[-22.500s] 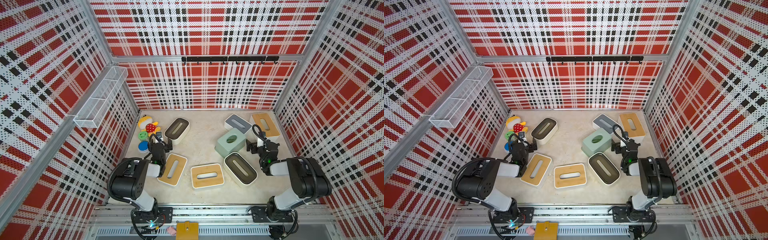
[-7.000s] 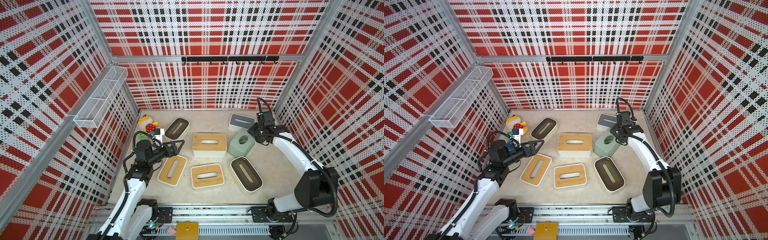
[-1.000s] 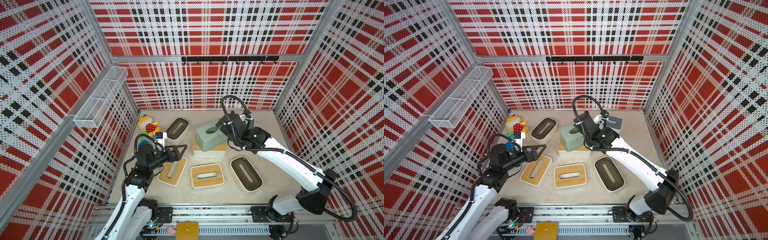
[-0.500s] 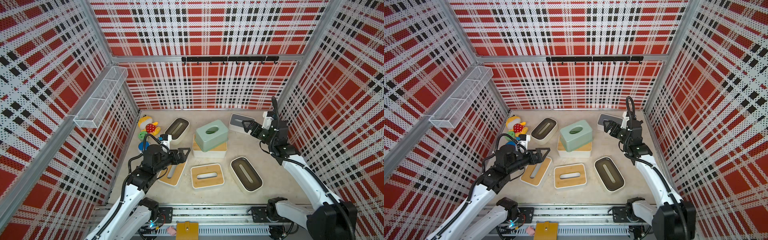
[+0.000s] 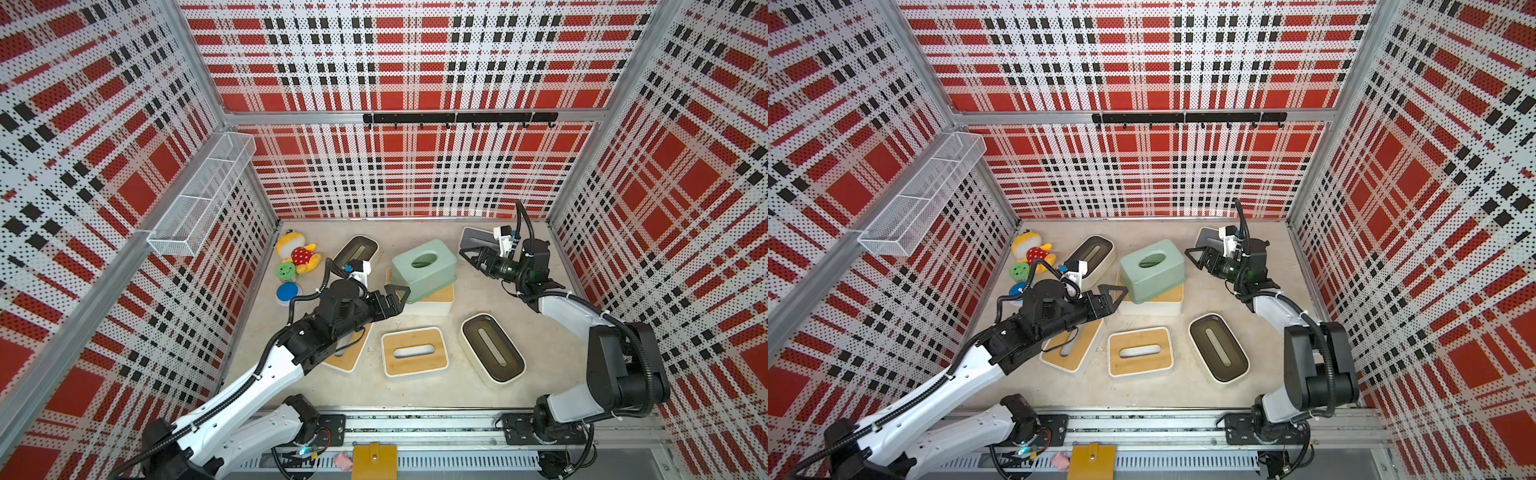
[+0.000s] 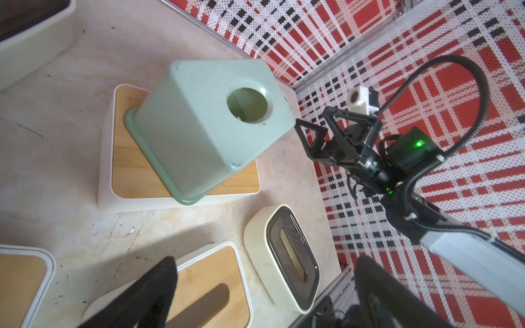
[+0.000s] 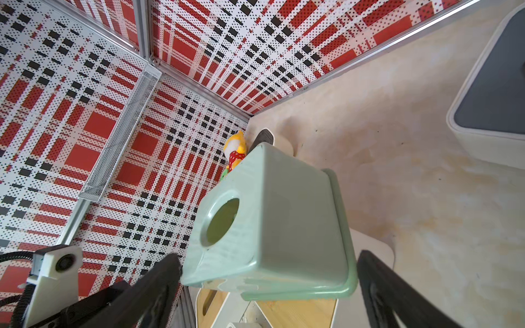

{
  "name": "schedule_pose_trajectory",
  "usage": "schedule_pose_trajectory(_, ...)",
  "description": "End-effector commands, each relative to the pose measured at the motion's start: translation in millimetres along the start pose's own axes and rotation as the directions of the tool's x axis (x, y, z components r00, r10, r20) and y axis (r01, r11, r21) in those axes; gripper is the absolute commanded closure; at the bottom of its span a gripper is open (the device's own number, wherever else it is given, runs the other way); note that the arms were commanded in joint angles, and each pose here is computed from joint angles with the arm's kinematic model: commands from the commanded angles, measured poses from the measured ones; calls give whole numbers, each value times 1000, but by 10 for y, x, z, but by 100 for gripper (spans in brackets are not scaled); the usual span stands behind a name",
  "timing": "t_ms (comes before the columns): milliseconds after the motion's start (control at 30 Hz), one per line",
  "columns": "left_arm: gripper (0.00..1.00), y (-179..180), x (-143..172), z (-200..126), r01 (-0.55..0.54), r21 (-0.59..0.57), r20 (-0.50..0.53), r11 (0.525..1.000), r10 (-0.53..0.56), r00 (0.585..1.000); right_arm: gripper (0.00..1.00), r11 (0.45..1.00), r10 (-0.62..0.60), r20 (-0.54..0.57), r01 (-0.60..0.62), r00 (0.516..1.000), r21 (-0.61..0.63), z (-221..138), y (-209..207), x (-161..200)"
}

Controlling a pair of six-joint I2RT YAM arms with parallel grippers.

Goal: Stack the tissue boxes
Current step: Adjust the tissue box on the tissue box.

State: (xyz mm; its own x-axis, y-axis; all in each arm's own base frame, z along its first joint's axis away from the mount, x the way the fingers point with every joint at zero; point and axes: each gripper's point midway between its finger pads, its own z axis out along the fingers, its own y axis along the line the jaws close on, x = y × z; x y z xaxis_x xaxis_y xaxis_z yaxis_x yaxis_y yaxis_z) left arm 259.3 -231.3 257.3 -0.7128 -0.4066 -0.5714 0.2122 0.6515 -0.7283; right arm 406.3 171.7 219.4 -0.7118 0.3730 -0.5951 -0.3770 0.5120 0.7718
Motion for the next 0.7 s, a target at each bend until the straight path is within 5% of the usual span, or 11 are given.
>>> schedule_pose_trajectory(0,1,-92,-213,87,47,0,83,999,-47,995,0,992,-119,-12,119,993,-50,59,272,-54)
schedule_pose_trajectory(667,0,-113,-277,653,132,-27,33,991,-132,991,0,986,-165,-68,163,984,-34,291,285,138)
